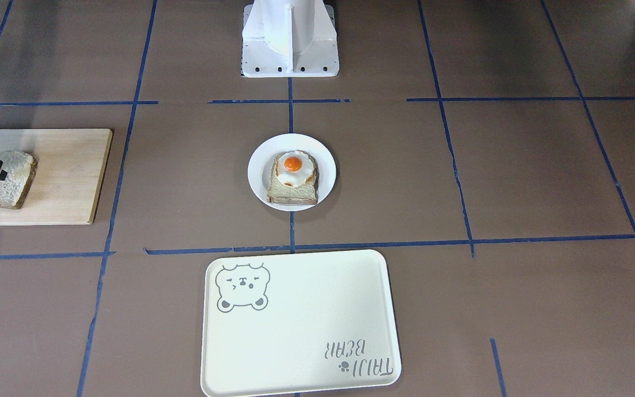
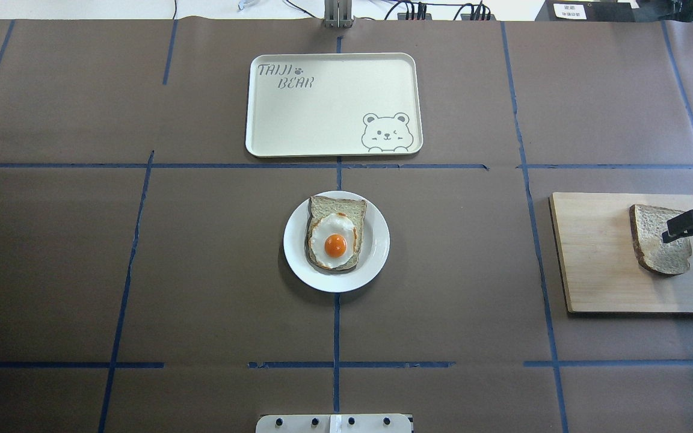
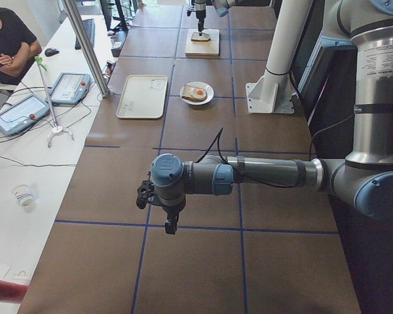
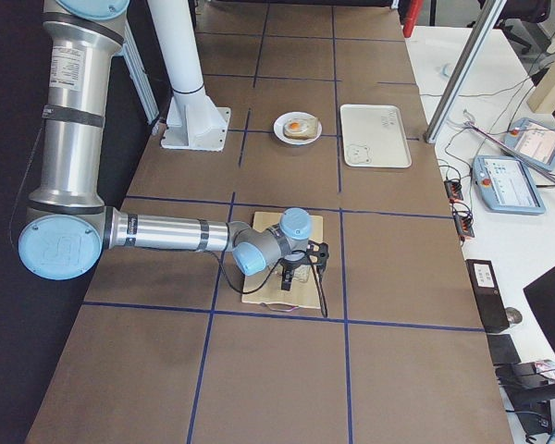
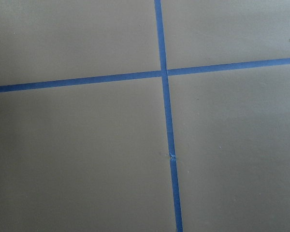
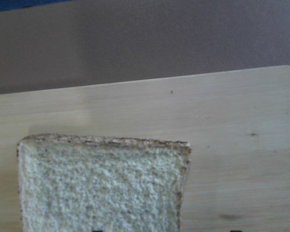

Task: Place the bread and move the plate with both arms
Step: 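Lower the right gripper onto the bread slice on the wooden board and grasp it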

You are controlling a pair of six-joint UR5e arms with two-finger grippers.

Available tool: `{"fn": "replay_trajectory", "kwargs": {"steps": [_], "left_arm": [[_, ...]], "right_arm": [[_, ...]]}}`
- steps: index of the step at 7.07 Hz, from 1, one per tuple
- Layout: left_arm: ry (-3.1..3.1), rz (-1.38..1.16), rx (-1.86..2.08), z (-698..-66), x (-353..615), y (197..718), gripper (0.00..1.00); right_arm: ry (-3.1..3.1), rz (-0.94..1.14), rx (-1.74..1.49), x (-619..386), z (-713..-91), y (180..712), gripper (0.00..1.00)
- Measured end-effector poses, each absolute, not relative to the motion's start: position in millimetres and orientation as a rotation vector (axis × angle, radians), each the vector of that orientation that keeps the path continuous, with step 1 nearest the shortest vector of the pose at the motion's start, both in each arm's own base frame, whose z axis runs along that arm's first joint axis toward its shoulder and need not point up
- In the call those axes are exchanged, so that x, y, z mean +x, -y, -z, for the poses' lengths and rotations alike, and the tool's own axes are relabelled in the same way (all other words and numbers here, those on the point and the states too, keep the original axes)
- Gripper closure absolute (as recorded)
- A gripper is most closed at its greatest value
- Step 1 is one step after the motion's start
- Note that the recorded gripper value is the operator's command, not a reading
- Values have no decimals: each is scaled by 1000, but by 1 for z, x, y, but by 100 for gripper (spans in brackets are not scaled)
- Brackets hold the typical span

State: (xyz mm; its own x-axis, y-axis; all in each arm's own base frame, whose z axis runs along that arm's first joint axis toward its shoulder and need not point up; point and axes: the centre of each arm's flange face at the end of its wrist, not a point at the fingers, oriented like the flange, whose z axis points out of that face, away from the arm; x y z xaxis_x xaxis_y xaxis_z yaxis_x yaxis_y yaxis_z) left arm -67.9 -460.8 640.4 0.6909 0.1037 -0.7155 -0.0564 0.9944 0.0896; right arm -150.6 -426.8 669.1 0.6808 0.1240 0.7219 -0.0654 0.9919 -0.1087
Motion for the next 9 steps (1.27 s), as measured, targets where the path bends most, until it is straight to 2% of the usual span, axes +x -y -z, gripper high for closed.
{"fn": "replay_trajectory", "kwargs": {"steps": [2,4,5,6,9], "left_arm": [[-804,-91,65,-639,-68,461,0],[-804,-92,69,-637,-68,461,0],[-804,-93,70,-637,-68,461,0],[-803,-93,70,-637,-68,461,0],[-802,-93,70,-636,-68,461,0]], "right_arm": [[814,-108,-78,-151,-670,427,70],[817,-103,-72,-151,-667,428,84],[817,-100,-70,-151,-667,428,96],[818,-101,-69,-150,-666,428,100],[833,-99,-59,-150,-656,428,100]]}}
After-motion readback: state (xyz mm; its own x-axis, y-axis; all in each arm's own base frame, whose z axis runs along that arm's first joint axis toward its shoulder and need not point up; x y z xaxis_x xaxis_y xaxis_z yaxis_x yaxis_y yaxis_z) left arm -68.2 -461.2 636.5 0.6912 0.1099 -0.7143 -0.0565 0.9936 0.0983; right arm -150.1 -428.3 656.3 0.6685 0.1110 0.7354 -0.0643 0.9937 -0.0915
